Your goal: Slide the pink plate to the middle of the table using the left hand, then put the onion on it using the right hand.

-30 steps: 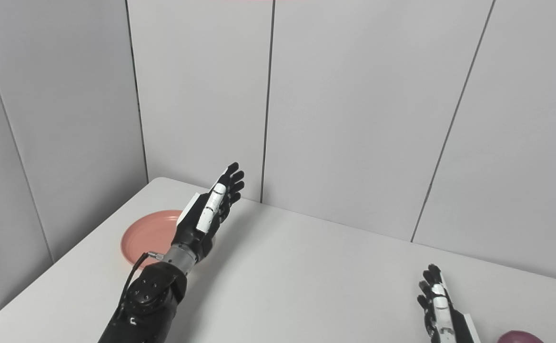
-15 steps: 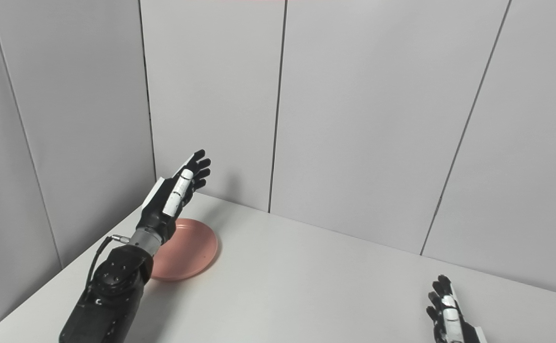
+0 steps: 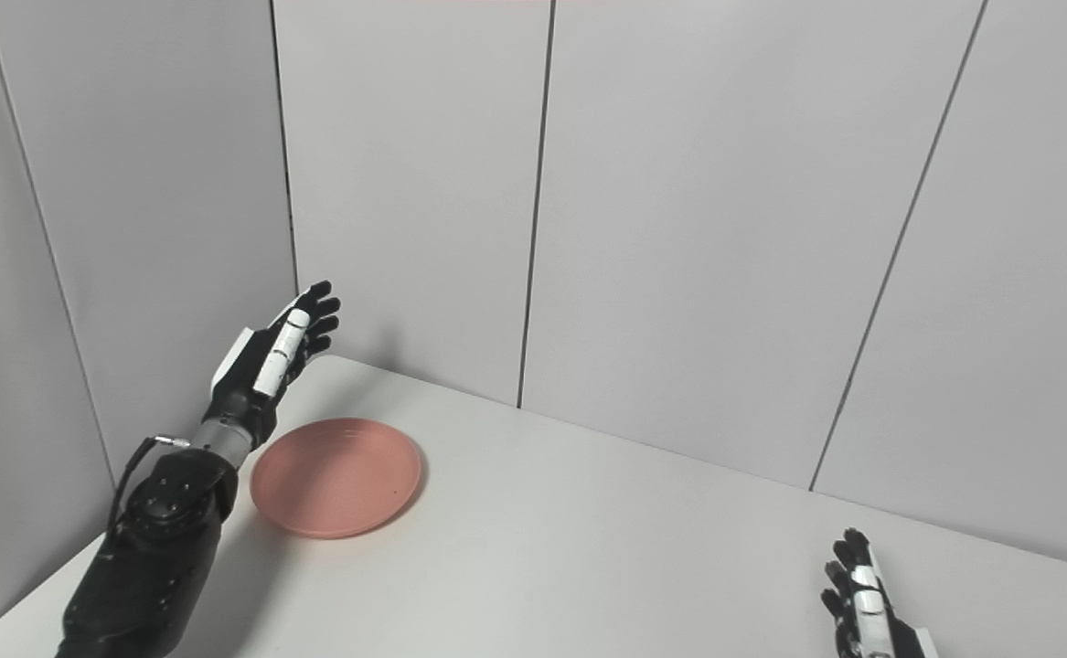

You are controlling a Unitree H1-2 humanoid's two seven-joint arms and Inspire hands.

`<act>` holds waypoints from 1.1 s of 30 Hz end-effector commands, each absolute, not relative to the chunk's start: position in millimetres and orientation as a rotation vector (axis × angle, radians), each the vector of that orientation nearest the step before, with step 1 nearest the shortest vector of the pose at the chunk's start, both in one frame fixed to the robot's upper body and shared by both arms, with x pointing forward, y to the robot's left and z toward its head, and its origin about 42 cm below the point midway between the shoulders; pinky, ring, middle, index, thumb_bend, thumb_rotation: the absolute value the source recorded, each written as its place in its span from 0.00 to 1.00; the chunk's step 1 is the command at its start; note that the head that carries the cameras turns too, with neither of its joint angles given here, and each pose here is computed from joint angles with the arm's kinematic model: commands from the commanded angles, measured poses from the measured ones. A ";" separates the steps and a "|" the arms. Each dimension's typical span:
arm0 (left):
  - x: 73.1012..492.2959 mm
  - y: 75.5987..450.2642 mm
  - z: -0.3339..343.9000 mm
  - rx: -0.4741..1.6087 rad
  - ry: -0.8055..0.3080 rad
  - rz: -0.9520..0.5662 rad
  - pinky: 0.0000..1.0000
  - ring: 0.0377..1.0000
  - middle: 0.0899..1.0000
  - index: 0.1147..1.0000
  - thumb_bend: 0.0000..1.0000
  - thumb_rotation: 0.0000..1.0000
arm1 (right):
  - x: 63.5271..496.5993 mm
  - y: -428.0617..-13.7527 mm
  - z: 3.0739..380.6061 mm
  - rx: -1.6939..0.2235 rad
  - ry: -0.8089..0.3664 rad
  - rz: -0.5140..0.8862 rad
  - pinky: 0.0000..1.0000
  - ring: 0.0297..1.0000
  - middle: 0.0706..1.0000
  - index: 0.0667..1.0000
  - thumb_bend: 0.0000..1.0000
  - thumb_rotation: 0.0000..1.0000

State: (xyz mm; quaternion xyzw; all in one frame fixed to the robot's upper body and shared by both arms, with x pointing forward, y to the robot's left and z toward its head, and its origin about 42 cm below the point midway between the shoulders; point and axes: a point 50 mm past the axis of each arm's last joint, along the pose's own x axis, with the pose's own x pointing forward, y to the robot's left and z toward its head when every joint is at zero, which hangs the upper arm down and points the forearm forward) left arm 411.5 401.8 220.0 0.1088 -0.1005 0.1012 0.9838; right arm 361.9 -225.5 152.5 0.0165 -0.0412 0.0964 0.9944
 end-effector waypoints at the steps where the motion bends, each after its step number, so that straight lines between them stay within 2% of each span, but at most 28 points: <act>1: 421.1 414.4 253.7 0.284 -0.325 0.200 0.91 0.91 0.92 0.91 0.60 1.00 | 367.5 -225.2 172.8 0.031 -0.150 0.196 1.00 1.00 1.00 1.00 0.32 1.00; 4: 421.5 426.5 245.7 0.287 -0.305 0.217 0.91 0.91 0.91 0.90 0.64 1.00 | 366.8 -225.1 173.7 0.032 -0.151 0.196 1.00 1.00 1.00 1.00 0.32 1.00; 7: 421.2 432.8 240.4 0.294 -0.292 0.226 0.95 0.92 0.92 0.90 0.62 1.00 | 366.4 -225.5 174.0 0.036 -0.148 0.197 1.00 1.00 1.00 1.00 0.31 1.00; 17: 423.8 451.5 219.7 0.320 -0.230 0.251 0.95 0.92 0.91 0.90 0.58 1.00 | 365.5 -225.1 176.8 0.035 -0.144 0.195 1.00 1.00 1.00 1.00 0.29 1.00; 22: 425.1 453.9 206.4 0.320 -0.199 0.276 0.97 0.91 0.88 0.87 0.59 1.00 | 364.1 -225.9 178.1 0.038 -0.141 0.197 1.00 1.00 1.00 1.00 0.30 1.00; 27: 422.9 452.9 195.0 0.276 -0.155 0.278 1.00 0.96 0.91 0.89 0.58 1.00 | 363.3 -225.9 178.9 0.039 -0.136 0.200 1.00 1.00 1.00 1.00 0.29 1.00; 33: 418.1 452.9 185.1 0.263 -0.139 0.272 1.00 0.95 0.93 0.91 0.59 1.00 | 361.1 -226.7 180.8 0.040 -0.138 0.207 1.00 1.00 1.00 1.00 0.30 1.00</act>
